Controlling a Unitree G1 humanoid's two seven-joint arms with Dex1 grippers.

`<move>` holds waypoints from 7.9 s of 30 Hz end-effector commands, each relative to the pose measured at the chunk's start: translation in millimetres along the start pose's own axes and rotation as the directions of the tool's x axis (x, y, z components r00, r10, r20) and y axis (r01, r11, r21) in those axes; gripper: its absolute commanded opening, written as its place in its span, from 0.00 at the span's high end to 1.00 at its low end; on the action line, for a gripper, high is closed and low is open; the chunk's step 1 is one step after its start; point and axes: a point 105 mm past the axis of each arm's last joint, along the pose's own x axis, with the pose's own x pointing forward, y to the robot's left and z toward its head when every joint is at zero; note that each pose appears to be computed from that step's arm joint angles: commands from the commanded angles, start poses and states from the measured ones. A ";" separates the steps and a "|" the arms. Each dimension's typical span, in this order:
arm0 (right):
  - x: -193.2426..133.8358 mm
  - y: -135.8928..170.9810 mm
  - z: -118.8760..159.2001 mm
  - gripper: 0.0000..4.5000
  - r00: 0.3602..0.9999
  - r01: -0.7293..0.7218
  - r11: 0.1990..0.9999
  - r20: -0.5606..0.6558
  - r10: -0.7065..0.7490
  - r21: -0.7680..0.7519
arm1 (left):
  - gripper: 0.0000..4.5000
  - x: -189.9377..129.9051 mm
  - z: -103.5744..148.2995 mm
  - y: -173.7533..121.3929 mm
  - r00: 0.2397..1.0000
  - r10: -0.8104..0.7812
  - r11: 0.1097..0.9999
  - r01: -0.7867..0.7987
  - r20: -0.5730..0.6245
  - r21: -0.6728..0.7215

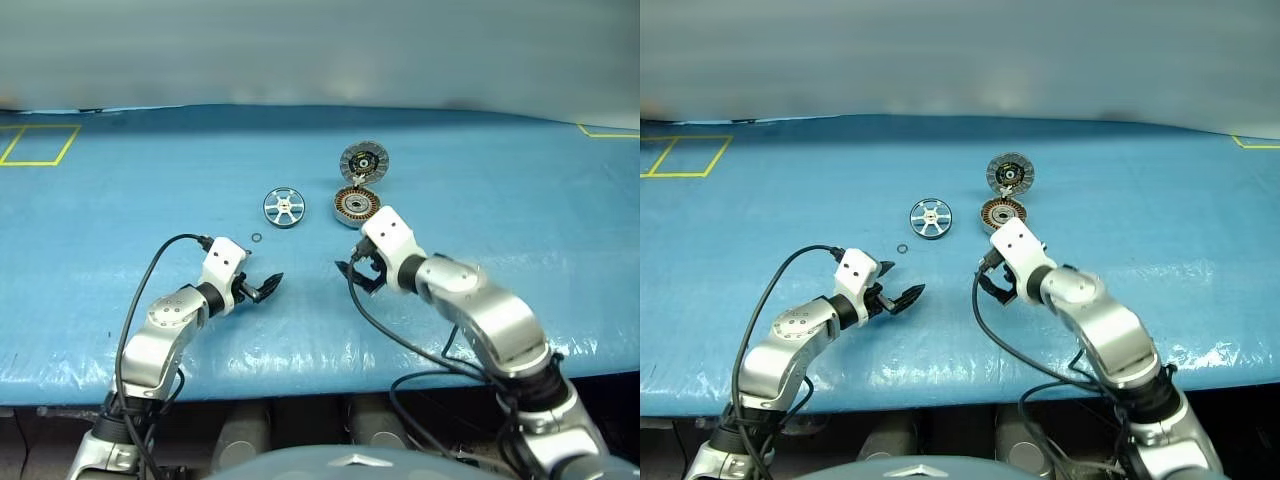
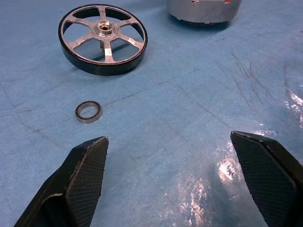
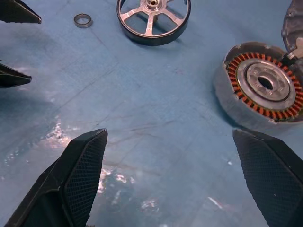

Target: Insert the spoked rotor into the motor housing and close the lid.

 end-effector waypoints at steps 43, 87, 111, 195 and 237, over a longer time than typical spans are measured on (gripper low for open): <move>78.7 -65.6 29.0 0.01 0.961 -0.181 0.912 -0.262 0.085 -0.369 | 0.00 -7.5 0.8 -6.5 0.999 0.028 0.999 -0.029 0.041 0.034; 66.0 53.9 -9.8 0.54 0.937 -0.321 0.933 -0.199 0.287 -0.165 | 0.00 -18.1 7.3 1.2 0.987 0.067 0.993 -0.080 0.147 0.089; 46.8 140.8 -4.6 0.54 0.922 -0.381 0.915 -0.138 0.363 -0.134 | 0.00 -55.0 -5.1 5.3 0.988 0.055 0.998 -0.058 0.145 0.020; -29.2 65.3 -13.6 0.13 0.940 0.011 0.967 0.327 -0.096 0.253 | 0.00 38.2 9.1 79.4 0.999 -0.029 0.990 0.035 -0.042 0.136; -22.2 65.6 -15.5 0.14 0.956 -0.001 0.969 0.284 -0.071 0.249 | 0.86 -34.9 57.5 -34.3 0.833 -0.551 0.797 0.545 -0.058 0.260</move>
